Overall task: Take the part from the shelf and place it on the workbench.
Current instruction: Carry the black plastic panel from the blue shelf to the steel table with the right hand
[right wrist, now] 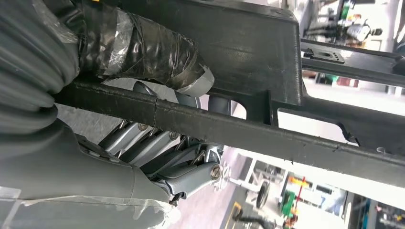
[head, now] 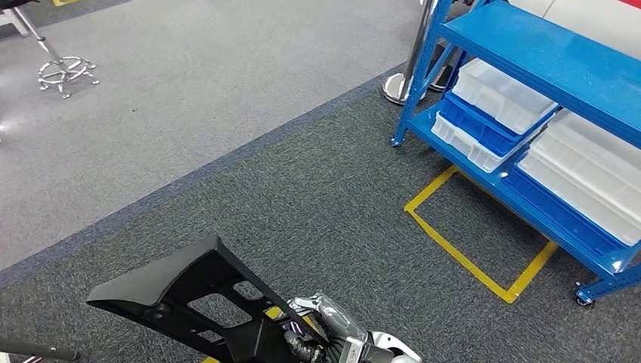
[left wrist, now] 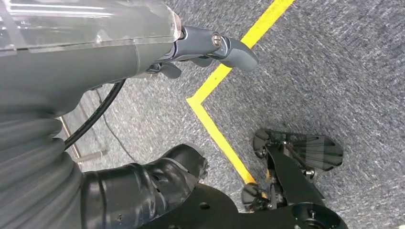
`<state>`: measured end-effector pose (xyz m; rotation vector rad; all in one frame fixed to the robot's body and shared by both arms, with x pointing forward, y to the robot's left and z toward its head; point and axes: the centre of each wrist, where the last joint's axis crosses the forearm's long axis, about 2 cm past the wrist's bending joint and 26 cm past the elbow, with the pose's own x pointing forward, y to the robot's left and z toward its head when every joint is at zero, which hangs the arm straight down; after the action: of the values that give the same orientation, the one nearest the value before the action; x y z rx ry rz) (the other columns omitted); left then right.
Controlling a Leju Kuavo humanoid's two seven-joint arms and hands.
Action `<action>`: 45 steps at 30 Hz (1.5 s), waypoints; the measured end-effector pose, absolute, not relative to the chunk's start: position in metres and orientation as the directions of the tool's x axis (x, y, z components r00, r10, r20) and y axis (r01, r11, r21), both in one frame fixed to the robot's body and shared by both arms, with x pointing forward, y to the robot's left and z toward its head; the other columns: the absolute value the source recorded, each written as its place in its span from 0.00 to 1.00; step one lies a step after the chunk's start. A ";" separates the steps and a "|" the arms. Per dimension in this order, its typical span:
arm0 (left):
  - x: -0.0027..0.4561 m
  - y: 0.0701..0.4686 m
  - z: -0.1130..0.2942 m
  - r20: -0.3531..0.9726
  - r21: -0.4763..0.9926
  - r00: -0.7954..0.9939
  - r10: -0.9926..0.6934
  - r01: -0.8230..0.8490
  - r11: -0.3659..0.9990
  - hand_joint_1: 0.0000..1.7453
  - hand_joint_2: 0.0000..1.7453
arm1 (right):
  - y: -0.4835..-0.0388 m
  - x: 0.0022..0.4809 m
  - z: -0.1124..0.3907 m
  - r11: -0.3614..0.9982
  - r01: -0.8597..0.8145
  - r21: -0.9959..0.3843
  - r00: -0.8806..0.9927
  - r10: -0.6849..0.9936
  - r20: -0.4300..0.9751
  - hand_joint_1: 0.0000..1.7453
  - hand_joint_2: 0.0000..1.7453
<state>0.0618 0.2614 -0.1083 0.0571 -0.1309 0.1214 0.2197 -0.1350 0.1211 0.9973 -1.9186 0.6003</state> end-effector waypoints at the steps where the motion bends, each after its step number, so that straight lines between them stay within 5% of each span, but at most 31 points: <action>1: 0.062 0.261 -0.108 0.134 0.048 0.984 0.116 -0.124 0.991 0.00 1.00 | -0.135 0.219 0.120 0.565 -0.825 -0.024 -0.302 -0.406 0.862 1.00 1.00; 45: 0.061 0.279 -0.109 0.140 0.078 0.978 0.153 -0.165 0.983 0.00 1.00 | -0.119 0.235 0.136 0.544 -0.839 -0.028 -0.308 -0.431 0.848 1.00 1.00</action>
<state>0.0605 0.2794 -0.1092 0.0891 -0.1337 0.1608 0.2350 -0.1193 0.1360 1.0316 -1.9334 0.6076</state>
